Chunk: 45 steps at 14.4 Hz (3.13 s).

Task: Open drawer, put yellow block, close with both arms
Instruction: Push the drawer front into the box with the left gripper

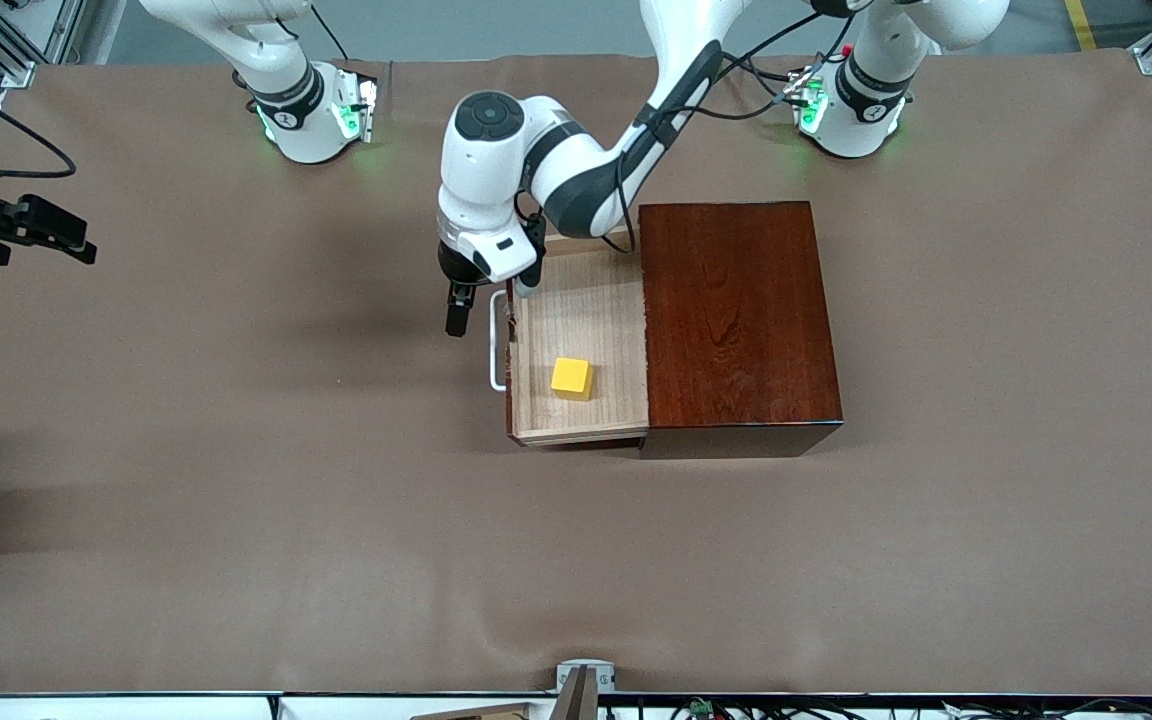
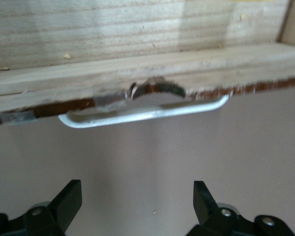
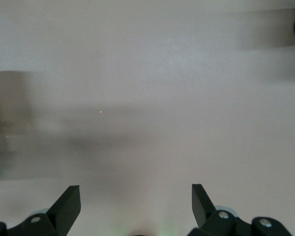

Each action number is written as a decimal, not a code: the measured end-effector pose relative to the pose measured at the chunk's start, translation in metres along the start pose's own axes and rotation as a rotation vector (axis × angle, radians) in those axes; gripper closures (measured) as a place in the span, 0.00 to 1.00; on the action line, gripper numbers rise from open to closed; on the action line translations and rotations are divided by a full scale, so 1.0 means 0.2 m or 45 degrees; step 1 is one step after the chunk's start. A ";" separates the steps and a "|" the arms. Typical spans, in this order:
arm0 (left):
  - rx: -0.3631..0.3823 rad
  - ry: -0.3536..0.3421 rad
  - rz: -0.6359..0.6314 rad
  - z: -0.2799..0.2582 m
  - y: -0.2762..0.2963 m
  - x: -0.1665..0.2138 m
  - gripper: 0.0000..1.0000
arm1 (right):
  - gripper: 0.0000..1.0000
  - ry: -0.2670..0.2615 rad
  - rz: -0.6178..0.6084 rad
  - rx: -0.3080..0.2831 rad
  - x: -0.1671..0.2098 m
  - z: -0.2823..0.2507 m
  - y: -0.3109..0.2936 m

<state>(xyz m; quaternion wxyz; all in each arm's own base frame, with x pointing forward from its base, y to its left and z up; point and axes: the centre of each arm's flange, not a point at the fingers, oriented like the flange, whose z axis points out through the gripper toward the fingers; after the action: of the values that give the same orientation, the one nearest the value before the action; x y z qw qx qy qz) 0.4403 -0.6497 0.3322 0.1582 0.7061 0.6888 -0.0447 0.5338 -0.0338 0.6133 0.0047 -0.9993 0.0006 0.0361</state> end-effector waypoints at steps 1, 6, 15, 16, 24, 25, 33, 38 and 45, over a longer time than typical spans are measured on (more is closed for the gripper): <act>0.018 0.003 -0.035 0.01 0.04 0.04 0.00 | 0.00 0.000 0.000 0.000 0.00 0.00 0.00; 0.057 0.045 -0.099 0.05 0.13 0.15 0.00 | 0.00 0.000 0.000 0.000 0.00 0.00 0.00; 0.155 0.178 -0.075 0.07 0.06 0.16 0.00 | 0.00 -0.003 -0.001 0.000 0.00 0.00 0.00; 0.137 0.203 -0.071 0.07 0.05 0.15 0.00 | 0.00 -0.003 0.000 0.000 0.00 0.00 0.00; 0.079 0.371 -0.072 0.00 0.07 0.17 0.00 | 0.00 -0.003 -0.004 0.000 0.00 0.00 -0.01; 0.083 0.387 -0.072 -0.01 0.07 0.18 0.00 | 0.00 -0.003 -0.004 0.000 0.00 0.00 -0.01; 0.089 0.549 -0.050 -0.03 0.07 0.25 0.00 | 0.00 -0.004 -0.006 0.000 0.00 0.00 -0.01; 0.083 0.754 -0.052 -0.01 0.09 0.38 0.00 | 0.00 -0.004 -0.006 0.000 0.00 0.00 -0.01; 0.067 0.895 -0.050 -0.01 0.13 0.49 0.00 | 0.00 -0.003 -0.006 0.000 0.00 0.00 -0.01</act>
<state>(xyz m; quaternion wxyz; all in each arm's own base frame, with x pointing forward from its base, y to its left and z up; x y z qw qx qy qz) 0.4701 -0.5553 0.3112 -0.1076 0.6688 0.7132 0.1802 0.5337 -0.0311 0.6129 0.0046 -0.9993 -0.0019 0.0375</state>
